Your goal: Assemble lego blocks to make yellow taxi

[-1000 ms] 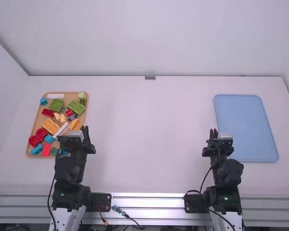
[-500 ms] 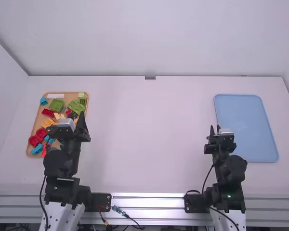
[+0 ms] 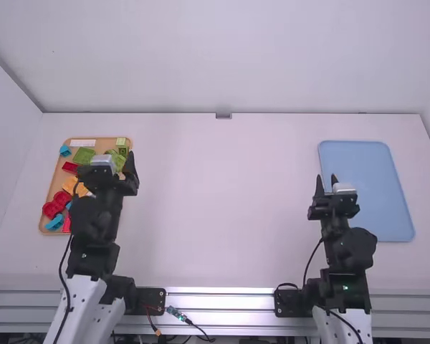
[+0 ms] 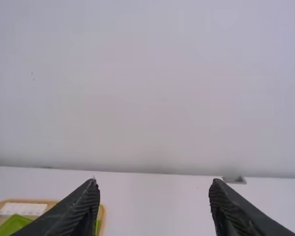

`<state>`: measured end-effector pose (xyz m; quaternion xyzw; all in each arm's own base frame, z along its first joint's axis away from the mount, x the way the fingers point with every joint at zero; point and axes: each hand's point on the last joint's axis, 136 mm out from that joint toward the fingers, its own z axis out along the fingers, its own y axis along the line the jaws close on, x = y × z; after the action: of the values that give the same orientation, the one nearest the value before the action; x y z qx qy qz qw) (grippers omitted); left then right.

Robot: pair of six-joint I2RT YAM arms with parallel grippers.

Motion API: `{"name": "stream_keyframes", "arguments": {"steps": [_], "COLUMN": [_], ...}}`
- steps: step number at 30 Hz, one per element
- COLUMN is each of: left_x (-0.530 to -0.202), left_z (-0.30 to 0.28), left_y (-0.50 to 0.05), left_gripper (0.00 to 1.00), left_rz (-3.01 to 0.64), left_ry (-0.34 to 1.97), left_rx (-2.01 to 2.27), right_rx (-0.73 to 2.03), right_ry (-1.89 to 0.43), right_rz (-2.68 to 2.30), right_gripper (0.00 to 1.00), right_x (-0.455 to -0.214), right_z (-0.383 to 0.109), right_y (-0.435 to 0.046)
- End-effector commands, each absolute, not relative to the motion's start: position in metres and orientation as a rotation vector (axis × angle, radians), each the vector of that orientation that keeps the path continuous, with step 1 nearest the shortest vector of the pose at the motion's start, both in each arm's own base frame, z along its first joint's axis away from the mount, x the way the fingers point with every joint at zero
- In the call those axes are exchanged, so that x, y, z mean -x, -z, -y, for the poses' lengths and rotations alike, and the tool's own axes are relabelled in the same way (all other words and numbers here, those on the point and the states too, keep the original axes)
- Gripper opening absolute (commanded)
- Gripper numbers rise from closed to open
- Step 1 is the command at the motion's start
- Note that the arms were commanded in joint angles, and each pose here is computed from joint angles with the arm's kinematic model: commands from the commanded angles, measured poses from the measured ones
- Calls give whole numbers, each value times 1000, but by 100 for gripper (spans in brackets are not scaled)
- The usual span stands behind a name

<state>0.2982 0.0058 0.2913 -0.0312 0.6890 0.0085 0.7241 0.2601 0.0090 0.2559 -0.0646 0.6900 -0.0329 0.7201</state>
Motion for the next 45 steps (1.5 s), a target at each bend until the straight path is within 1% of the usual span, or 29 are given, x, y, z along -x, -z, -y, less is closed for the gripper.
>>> {"name": "stream_keyframes", "arguments": {"steps": [1,9,17,19,24,26,27,29,30,38,39,42,45], "left_x": [-304,-326,-341,-343,-351,-354,-354,-356,-357,-357,-357,-357,-355], "left_z": [-5,-3,-3,-3,-2,-2,-2,-3,-3,-3,-3,-6,-24], "left_y": [-292,-262,-245,-243,-233,-226,-226,-222,-223,-224,-224,-226,-223], "left_gripper": [62,76,86,87,93,95,95,97,99,99,99,99,99], "left_rz": [-1525,-1619,-1663,-1666,-1687,-1709,-1709,-1717,-1712,-1706,-1706,-1697,-1698], "left_ry": [-15,-21,-25,-25,-26,-28,-28,-32,-32,-27,-24,8,-29], "left_rx": [72,67,66,66,66,65,65,67,68,72,75,143,278], "right_rx": [144,88,85,85,66,49,49,16,-4,-18,-18,-21,-23], "right_ry": [69,11,9,10,30,14,14,-5,-25,-27,-27,-29,-30], "right_rz": [-1481,-1467,-1458,-1461,-1456,-1442,-1442,-1447,-1472,-1621,-1627,-1698,-1743], "right_gripper": [32,39,48,49,57,61,61,64,67,82,83,90,94], "right_x": [-259,-266,-275,-277,-287,-292,-292,-298,-304,-338,-339,-353,-360], "right_z": [-10,-10,-10,-10,-4,-2,-2,1,1,4,5,5,5], "right_y": [-279,-301,-325,-327,-345,-357,-357,-363,-356,-311,-309,-286,-271]}}
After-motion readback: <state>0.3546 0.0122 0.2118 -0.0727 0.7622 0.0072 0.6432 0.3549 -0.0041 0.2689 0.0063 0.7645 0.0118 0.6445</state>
